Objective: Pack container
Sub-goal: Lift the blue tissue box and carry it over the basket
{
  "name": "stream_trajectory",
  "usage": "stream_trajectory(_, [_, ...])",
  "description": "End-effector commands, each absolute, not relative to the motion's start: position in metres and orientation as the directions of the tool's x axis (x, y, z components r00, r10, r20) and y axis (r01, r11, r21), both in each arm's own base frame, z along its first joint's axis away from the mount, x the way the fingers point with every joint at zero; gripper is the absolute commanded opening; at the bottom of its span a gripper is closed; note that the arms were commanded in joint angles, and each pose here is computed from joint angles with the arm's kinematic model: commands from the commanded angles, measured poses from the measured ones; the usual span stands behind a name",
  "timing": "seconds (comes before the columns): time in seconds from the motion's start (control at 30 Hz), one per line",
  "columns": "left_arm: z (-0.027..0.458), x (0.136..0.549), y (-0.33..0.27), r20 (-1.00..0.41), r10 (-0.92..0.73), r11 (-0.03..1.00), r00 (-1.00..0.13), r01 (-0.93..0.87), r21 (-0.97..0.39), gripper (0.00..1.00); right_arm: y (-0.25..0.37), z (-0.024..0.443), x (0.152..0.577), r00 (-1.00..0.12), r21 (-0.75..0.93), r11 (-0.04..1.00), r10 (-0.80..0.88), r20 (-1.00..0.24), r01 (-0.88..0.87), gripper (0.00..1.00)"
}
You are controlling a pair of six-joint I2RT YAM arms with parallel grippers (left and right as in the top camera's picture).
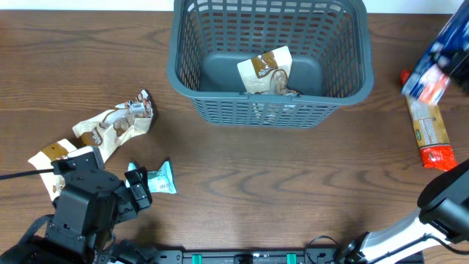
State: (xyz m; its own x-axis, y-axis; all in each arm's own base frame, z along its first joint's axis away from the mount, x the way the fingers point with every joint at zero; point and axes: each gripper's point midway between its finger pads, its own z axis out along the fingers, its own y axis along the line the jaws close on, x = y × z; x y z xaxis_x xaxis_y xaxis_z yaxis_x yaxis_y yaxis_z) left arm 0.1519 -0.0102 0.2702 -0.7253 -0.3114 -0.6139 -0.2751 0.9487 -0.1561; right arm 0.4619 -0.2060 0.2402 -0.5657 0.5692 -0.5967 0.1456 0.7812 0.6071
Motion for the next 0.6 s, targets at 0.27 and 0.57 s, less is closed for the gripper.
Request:
stream_trajectory(0.27, [0.272, 0.152, -0.007, -0.621, -0.299, 0.951, -0.724, -0.276, -0.137, 0.99, -0.081, 0.463, 0.453, -0.549, 0.707, 0.468, 0.447, -0.707, -0.53, 0.01])
stream_trajectory(0.57, [0.272, 0.152, -0.007, -0.621, -0.299, 0.952, -0.724, -0.275, -0.137, 0.99, 0.068, 0.502, 0.429, -0.396, 0.41, 0.233, 0.108, -0.912, -0.882, 0.01])
